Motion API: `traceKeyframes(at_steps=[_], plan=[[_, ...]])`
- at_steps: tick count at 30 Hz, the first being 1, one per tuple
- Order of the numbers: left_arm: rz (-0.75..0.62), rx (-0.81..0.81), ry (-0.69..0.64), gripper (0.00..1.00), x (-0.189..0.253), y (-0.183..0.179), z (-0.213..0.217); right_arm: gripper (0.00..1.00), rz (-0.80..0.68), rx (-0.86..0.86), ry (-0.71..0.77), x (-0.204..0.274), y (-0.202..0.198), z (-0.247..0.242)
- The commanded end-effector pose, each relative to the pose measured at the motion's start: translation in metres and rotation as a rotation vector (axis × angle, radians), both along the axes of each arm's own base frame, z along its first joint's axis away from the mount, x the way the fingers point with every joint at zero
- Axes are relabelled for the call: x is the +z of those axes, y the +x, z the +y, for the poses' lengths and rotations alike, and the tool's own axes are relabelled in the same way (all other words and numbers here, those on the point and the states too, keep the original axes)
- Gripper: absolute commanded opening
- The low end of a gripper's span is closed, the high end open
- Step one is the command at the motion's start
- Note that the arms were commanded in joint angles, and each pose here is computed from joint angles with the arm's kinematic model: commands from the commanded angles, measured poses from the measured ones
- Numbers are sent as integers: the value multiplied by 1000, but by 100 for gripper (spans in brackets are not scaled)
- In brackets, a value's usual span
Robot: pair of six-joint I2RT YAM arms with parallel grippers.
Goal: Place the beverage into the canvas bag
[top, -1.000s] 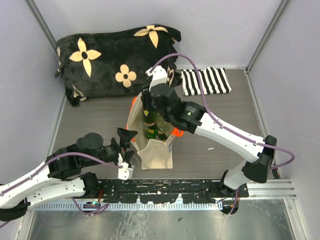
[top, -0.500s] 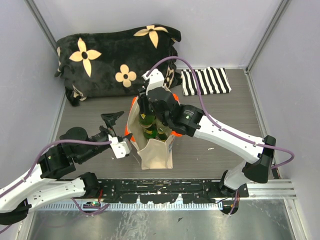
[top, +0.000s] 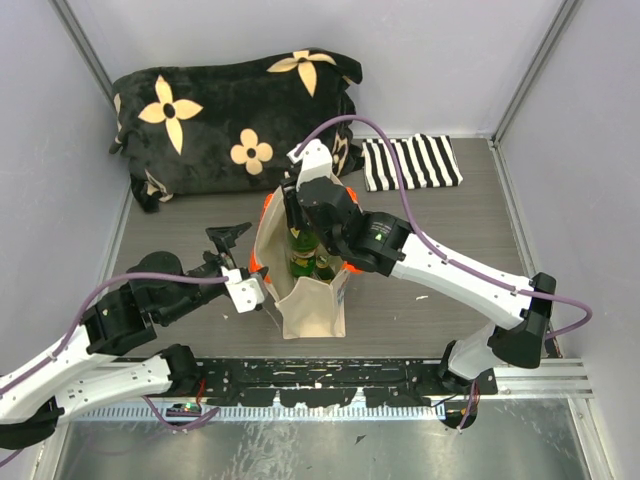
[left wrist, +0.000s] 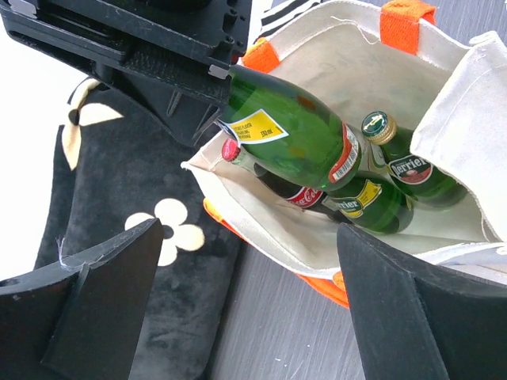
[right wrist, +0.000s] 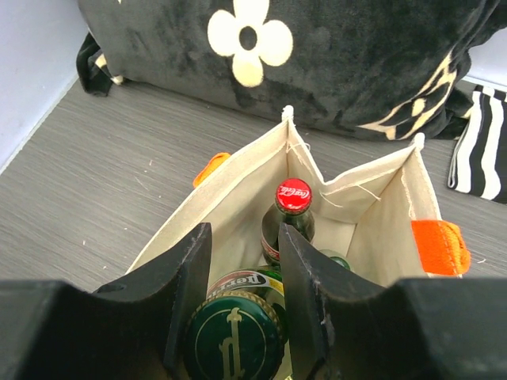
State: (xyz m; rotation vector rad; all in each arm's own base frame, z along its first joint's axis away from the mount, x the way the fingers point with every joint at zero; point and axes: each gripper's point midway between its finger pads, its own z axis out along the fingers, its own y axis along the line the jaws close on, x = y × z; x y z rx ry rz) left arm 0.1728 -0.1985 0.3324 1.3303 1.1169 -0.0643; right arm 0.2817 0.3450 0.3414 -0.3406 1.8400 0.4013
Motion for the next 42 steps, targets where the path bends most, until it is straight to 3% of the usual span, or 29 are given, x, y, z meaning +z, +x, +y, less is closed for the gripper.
traceKeyframes(at_steps=[1, 8, 15, 32, 42], plan=[[4, -7, -26, 98, 1, 0, -4, 1, -160, -46, 241, 91, -2, -18], [26, 22, -42, 98, 0, 3, -1, 1, -112, -9, 255, 85, -9, -10], [150, 167, -174, 98, 13, 26, 10, 1, -76, 26, 245, 79, -27, 3], [605, 603, -675, 98, 24, 146, 85, 1, -32, 33, 163, 22, -35, 10], [668, 643, -698, 98, 5, 160, 90, 1, -27, 66, 98, -23, -32, 27]])
